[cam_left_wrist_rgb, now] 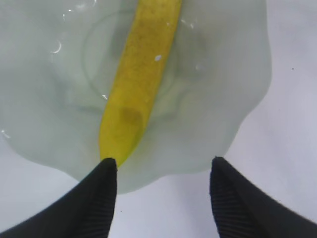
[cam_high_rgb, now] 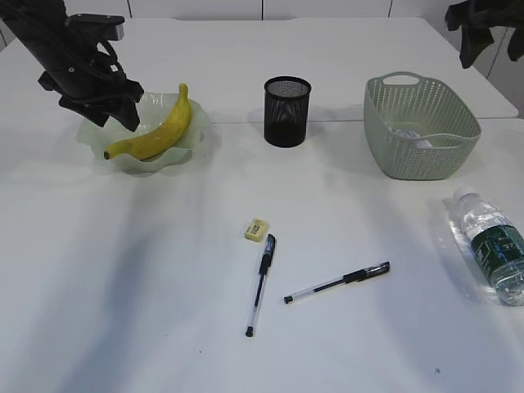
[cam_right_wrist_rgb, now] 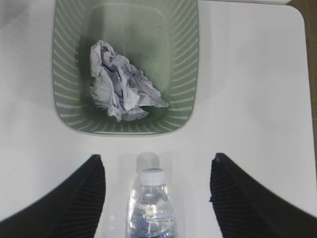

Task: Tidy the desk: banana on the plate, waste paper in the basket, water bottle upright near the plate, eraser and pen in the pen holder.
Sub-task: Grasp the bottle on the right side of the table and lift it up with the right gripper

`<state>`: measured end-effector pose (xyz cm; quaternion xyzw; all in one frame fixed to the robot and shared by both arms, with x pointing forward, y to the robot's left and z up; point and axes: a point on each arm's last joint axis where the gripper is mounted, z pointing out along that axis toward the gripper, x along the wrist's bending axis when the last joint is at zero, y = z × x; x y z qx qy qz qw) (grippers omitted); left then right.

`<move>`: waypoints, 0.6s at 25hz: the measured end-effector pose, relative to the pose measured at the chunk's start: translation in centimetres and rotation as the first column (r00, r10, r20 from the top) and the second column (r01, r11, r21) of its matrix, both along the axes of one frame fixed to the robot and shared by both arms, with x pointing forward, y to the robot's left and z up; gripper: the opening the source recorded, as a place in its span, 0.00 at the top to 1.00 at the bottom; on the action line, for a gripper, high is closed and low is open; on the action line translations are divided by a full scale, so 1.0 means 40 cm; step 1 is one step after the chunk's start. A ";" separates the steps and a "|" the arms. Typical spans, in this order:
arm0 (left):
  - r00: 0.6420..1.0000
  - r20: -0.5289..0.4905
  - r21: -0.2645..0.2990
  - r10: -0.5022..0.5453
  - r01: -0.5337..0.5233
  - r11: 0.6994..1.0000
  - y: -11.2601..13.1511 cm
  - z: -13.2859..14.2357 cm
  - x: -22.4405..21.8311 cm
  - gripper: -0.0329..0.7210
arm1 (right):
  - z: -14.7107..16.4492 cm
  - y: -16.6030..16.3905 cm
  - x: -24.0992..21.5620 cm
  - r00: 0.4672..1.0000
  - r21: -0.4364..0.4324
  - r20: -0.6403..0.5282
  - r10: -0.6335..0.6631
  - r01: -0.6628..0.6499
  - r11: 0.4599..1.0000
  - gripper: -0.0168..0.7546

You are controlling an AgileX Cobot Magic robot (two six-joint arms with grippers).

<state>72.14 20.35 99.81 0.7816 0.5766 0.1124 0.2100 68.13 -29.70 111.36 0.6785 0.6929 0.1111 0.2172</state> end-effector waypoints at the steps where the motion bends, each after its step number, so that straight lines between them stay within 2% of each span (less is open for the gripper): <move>1: 1.000 -0.004 0.001 -0.001 0.001 1.000 0.000 0.000 -0.001 0.40 | 0.004 -0.002 -0.008 1.000 -0.008 -0.002 -0.001 0.001 1.000 0.33; 4: 1.000 -0.016 0.002 -0.002 0.002 1.000 0.000 -0.002 -0.003 0.40 | -0.002 -0.006 -0.027 1.000 -0.024 -0.025 -0.003 0.003 1.000 0.33; 12: 1.000 -0.028 0.004 -0.004 0.004 1.000 0.000 -0.003 -0.006 0.40 | -0.115 -0.008 -0.052 0.983 -0.034 -0.186 -0.004 -0.003 0.999 0.33; 15: 1.000 -0.028 0.002 -0.004 0.004 1.000 0.000 -0.003 -0.006 0.40 | -0.144 -0.016 -0.061 0.974 -0.072 -0.226 -0.009 -0.008 0.997 0.33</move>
